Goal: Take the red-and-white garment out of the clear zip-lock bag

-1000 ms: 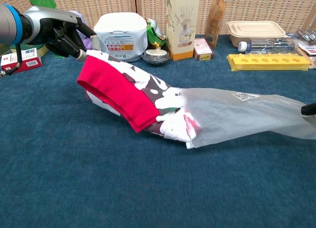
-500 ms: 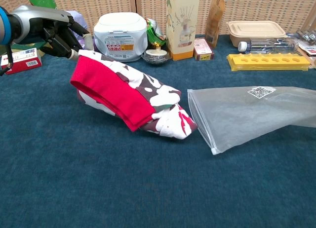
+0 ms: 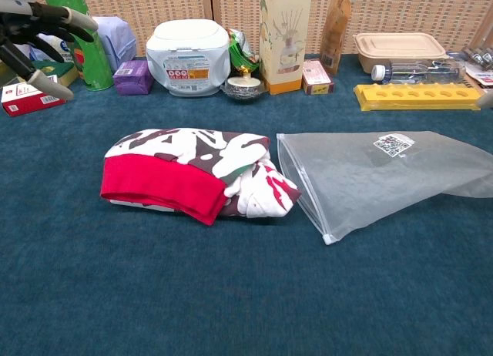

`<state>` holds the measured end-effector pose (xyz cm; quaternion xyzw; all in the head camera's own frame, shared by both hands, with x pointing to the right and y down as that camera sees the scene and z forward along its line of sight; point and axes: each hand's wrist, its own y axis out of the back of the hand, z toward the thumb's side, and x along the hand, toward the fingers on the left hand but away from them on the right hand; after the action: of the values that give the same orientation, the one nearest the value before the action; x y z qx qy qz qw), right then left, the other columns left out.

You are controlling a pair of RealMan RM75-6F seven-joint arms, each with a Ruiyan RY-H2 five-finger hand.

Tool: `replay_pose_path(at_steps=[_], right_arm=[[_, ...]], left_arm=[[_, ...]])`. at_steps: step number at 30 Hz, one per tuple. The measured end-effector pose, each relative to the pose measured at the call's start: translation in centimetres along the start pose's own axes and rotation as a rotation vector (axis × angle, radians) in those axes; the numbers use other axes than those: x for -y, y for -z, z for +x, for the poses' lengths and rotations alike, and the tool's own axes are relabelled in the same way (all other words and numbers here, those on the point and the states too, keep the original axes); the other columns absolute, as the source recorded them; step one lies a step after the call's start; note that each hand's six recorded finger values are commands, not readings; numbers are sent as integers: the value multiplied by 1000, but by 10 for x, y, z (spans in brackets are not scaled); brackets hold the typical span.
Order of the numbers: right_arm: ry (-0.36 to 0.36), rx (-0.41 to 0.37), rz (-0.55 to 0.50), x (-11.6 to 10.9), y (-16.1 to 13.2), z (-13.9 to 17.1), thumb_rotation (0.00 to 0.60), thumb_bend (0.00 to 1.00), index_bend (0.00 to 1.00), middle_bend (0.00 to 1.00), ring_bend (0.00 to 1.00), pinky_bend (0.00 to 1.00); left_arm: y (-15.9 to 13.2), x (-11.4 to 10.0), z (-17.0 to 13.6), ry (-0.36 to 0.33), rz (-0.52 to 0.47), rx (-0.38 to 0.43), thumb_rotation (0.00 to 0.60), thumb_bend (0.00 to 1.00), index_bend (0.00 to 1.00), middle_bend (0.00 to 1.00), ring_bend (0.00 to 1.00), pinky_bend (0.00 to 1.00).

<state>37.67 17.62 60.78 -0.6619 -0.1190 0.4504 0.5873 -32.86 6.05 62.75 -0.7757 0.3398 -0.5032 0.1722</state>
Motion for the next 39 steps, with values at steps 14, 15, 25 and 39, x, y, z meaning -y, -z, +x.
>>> replay_pose_path(at_steps=[14,15,25,39], right_arm=[[100,271,-308,-17,37,9,600,204,411,501,594,696],[104,295,-324,-17,40,10,600,217,427,515,597,697],[34,551,-361,-2,63,52,600,242,456,534,577,635],[60,675,-340,-14,54,105,600,243,505,534,573,610]], left_arm=[[58,-29,-94,-242,42,-108,600,248,202,159,81,256],[65,-29,-106,-260,50,-123,600,247,205,161,82,259],[118,-19,-198,-371,101,-254,600,247,210,173,87,259],[128,3,-269,-418,77,-321,600,247,224,177,96,259]])
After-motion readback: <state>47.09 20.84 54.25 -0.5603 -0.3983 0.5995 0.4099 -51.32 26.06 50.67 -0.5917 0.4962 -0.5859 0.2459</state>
